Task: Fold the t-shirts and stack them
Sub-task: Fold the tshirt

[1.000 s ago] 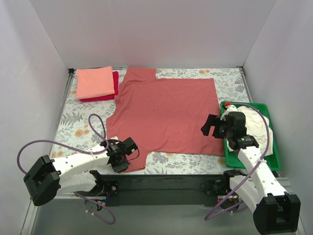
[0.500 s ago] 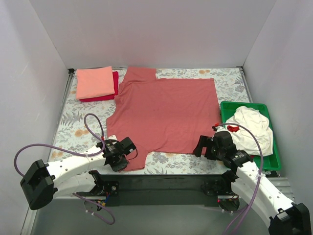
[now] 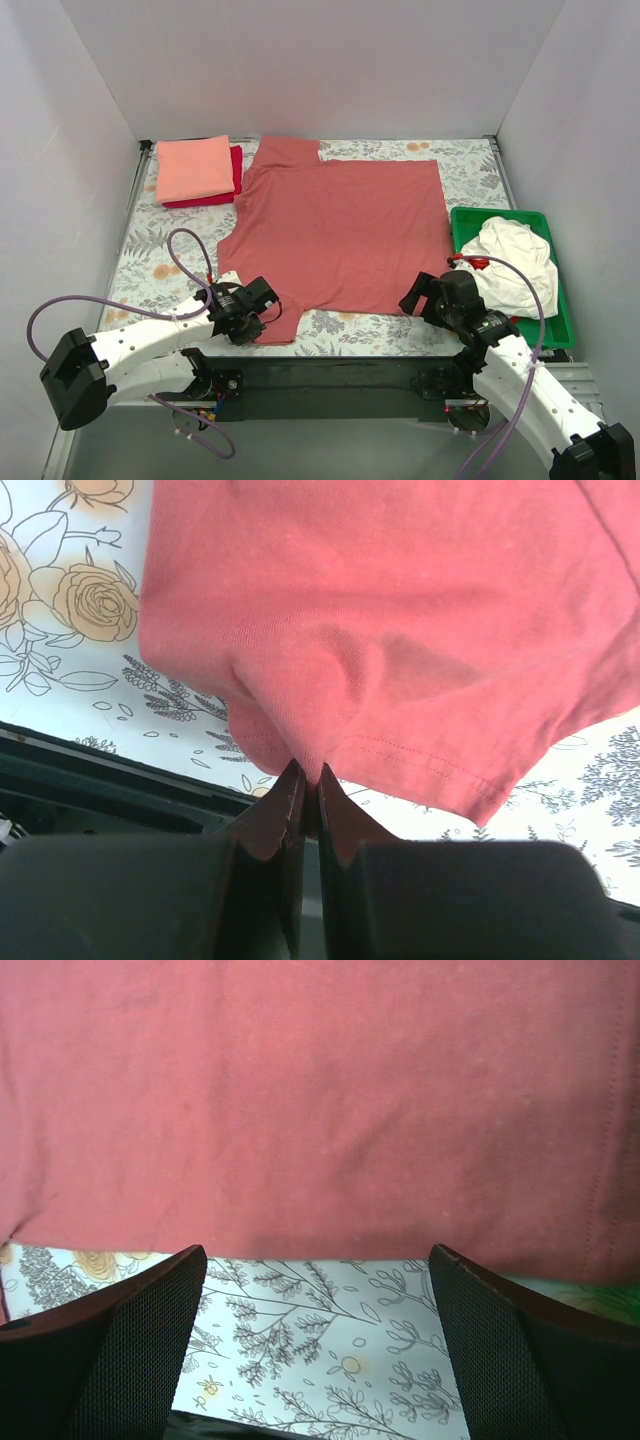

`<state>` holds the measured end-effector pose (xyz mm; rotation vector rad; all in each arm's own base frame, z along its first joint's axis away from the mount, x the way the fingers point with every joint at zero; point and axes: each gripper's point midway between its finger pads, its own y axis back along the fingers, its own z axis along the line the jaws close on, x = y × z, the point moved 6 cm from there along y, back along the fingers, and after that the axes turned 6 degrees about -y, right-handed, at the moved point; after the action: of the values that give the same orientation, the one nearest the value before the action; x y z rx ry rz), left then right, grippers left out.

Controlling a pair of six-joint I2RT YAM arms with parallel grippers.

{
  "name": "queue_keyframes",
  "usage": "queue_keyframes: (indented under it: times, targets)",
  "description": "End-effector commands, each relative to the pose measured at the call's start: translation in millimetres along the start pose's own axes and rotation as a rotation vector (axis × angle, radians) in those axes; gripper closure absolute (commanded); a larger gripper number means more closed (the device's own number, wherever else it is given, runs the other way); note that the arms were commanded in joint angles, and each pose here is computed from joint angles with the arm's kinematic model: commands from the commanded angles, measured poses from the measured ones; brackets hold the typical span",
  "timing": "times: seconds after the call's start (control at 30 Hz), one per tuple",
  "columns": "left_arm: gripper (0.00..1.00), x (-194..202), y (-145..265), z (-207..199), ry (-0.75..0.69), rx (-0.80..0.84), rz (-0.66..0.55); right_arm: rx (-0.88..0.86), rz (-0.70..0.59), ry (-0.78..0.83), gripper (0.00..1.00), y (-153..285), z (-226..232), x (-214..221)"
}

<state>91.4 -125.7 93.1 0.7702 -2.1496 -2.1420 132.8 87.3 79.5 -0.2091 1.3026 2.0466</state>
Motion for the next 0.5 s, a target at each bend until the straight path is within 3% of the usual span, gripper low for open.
queue_keyframes:
  times: [0.0, 0.23, 0.47]
  targets:
    - [1.00, -15, 9, -19, 0.280, 0.058, -0.061, 0.067, -0.033, -0.012, 0.02, 11, -1, -9]
    - [1.00, -16, 9, -21, 0.255, 0.076, -0.077, 0.103, -0.005, -0.063, 0.02, 10, -9, 0]
    - [1.00, -19, 9, -26, 0.217, 0.117, -0.092, 0.172, -0.067, -0.088, 0.05, 5, -18, -5]
